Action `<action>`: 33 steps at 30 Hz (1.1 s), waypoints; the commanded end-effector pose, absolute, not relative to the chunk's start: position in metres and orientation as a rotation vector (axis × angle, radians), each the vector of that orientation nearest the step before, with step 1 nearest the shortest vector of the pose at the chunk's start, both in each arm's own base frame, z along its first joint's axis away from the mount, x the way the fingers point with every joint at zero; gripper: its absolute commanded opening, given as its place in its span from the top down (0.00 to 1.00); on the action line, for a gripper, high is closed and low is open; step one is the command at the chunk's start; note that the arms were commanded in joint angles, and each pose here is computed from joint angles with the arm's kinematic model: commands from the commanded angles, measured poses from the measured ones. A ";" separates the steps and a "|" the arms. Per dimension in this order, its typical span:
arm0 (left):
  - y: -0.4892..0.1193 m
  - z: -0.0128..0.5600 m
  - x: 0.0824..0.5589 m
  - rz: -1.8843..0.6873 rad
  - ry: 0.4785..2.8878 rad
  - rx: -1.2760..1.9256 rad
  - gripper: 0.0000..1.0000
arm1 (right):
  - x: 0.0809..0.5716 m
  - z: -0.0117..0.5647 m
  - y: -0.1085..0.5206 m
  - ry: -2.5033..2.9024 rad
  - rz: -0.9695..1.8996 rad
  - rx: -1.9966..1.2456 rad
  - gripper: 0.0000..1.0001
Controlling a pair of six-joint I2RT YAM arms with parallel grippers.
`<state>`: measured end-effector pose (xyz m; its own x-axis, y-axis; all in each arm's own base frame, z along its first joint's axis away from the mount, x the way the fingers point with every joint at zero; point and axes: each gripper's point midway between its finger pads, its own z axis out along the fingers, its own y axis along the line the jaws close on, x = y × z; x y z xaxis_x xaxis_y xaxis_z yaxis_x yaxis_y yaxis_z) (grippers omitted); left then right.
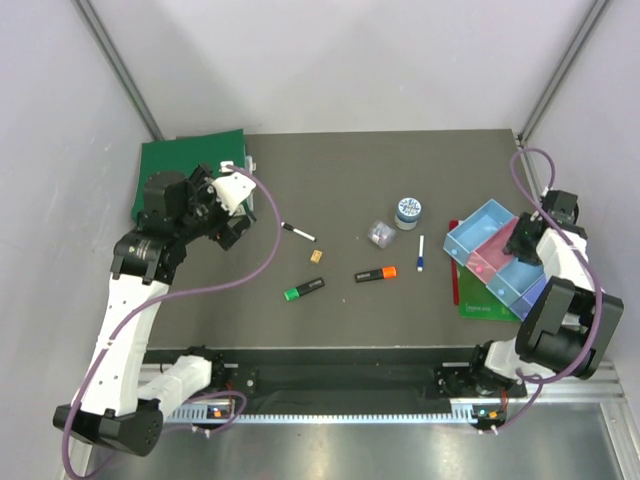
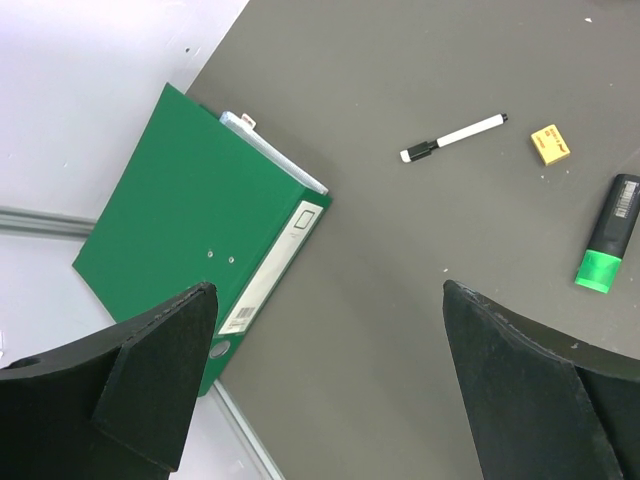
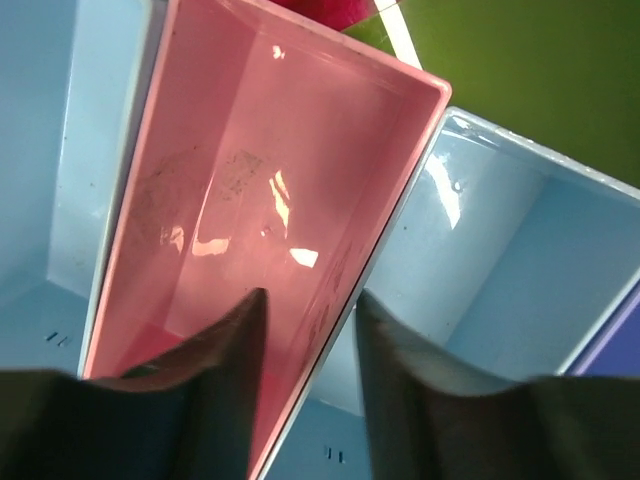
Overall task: Sort the stationery into containers
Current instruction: Move the storage box to the center of the board.
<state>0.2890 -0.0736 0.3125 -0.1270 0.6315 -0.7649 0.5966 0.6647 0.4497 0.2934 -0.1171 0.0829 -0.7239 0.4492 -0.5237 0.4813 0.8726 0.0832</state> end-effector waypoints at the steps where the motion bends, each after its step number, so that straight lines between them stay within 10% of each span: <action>1: -0.071 0.329 0.285 0.072 1.755 0.976 0.01 | 0.305 0.081 -0.119 2.453 -0.092 0.675 0.67; 8: -0.070 0.329 0.283 0.074 1.763 0.974 0.01 | 0.312 0.080 -0.122 2.444 -0.133 0.671 0.95; 33: -0.058 0.311 0.253 0.090 1.854 0.997 0.01 | 0.446 0.128 -0.119 2.291 -0.150 0.622 1.00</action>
<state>0.2646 -0.0623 0.3061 -0.1696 0.6582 -0.7335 0.6003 0.6593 0.4528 0.3957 -0.1054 0.0874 -0.7115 0.4010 -0.5771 0.4595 0.8868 0.0496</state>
